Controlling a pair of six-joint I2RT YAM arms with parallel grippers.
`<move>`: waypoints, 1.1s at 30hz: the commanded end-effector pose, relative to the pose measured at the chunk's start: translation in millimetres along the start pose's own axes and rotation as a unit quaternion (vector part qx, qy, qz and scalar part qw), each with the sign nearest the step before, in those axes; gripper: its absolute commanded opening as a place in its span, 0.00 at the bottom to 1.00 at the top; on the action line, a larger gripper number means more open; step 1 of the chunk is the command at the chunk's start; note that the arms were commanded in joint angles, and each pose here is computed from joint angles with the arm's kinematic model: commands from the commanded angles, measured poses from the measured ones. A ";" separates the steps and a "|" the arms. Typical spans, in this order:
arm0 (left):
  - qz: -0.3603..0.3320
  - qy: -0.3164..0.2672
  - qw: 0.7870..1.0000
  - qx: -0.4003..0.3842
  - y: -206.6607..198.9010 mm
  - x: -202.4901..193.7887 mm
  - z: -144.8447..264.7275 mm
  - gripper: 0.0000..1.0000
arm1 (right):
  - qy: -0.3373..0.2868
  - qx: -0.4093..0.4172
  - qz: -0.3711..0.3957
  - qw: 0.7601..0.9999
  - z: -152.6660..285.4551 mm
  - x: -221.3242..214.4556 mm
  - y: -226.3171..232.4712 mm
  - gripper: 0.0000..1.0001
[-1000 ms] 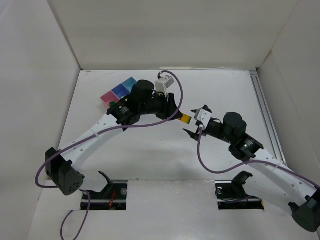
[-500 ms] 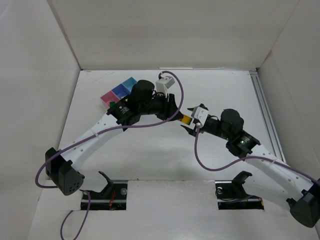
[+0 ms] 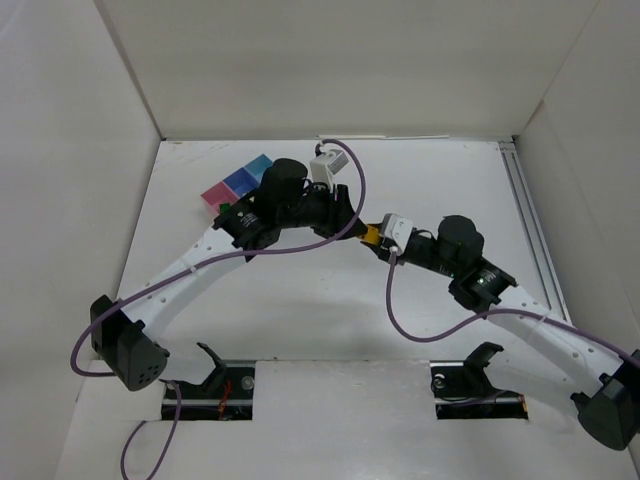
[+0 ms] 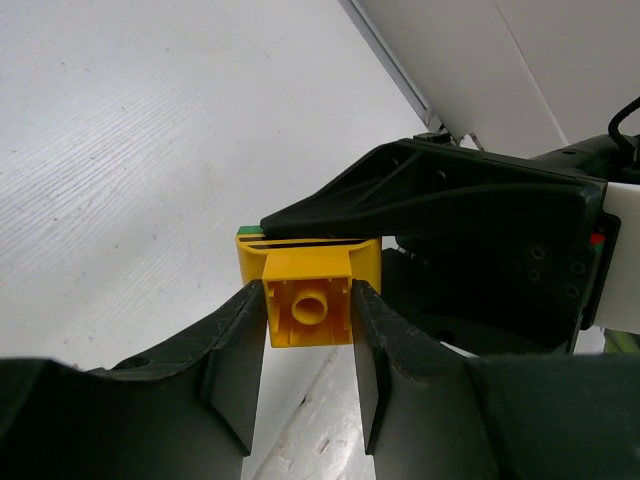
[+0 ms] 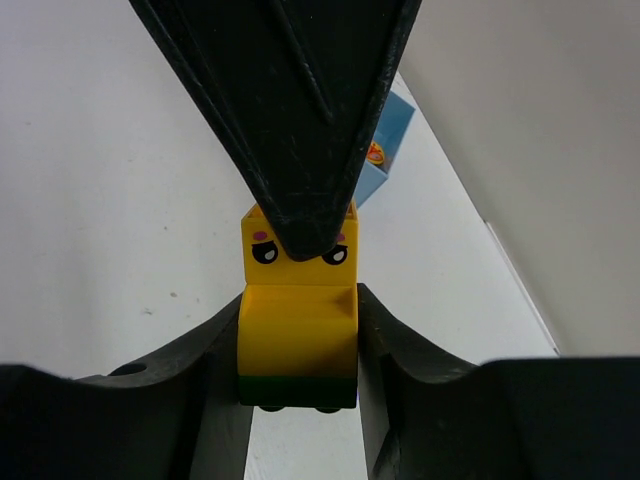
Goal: Sort the legos into containers by color
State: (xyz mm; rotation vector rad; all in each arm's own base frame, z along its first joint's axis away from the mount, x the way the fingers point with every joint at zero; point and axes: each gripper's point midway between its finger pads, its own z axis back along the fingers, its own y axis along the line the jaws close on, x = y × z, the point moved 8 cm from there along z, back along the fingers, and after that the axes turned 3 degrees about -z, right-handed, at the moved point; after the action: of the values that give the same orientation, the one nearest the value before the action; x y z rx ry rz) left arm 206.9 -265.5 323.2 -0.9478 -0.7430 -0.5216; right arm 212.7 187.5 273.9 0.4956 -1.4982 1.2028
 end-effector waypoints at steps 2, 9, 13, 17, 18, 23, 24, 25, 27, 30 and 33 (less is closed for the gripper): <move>-0.016 -0.013 1.000 0.002 -1.9 5.2 6.9 0.08 | -0.058 -0.016 0.025 0.998 2.7 30.3 -9.7 0.16; -0.014 -0.075 0.995 0.066 18.6 23.7 38.9 0.06 | -0.050 -0.038 0.007 0.998 21.9 14.4 3.5 0.00; 0.000 -0.107 0.990 0.097 34.4 33.5 57.0 0.06 | -0.044 -0.034 -0.010 0.998 26.0 3.3 12.3 0.00; 0.005 -0.122 0.986 0.114 43.5 39.2 66.4 0.06 | -0.037 -0.036 -0.013 0.999 28.4 -1.0 12.9 0.00; 0.006 -0.127 0.984 0.124 45.6 40.1 66.7 0.06 | -0.037 -0.036 -0.013 0.999 28.4 -1.0 12.9 0.00; 0.061 -0.129 0.961 0.237 76.8 41.9 64.7 0.08 | -0.027 -0.070 -0.030 0.997 28.9 0.9 5.1 0.00; 0.080 -0.126 0.949 0.276 92.5 41.5 60.3 0.08 | -0.014 -0.091 -0.037 0.995 28.7 -3.2 1.6 0.00; 0.099 -0.133 0.941 0.296 102.2 45.9 62.7 0.08 | -0.014 -0.103 -0.036 0.994 30.2 -0.7 -3.3 0.00; 0.125 -0.119 0.927 0.332 123.8 43.0 56.2 0.08 | 0.003 -0.113 -0.049 0.992 27.5 -8.7 -6.0 0.00; 0.142 -0.129 0.899 0.394 148.5 47.6 55.1 0.08 | 0.015 -0.130 -0.067 0.989 24.5 -12.0 -13.8 0.00; 0.158 -0.123 0.864 0.462 173.8 54.9 44.2 0.08 | 0.032 -0.146 -0.076 0.986 20.9 -17.7 -22.7 0.00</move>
State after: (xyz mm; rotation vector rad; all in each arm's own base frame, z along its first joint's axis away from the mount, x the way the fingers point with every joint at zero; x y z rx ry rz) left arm 329.7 -153.8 270.9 -0.3183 -0.8339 0.1541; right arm 214.5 157.7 245.1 0.3870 -1.4558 0.9459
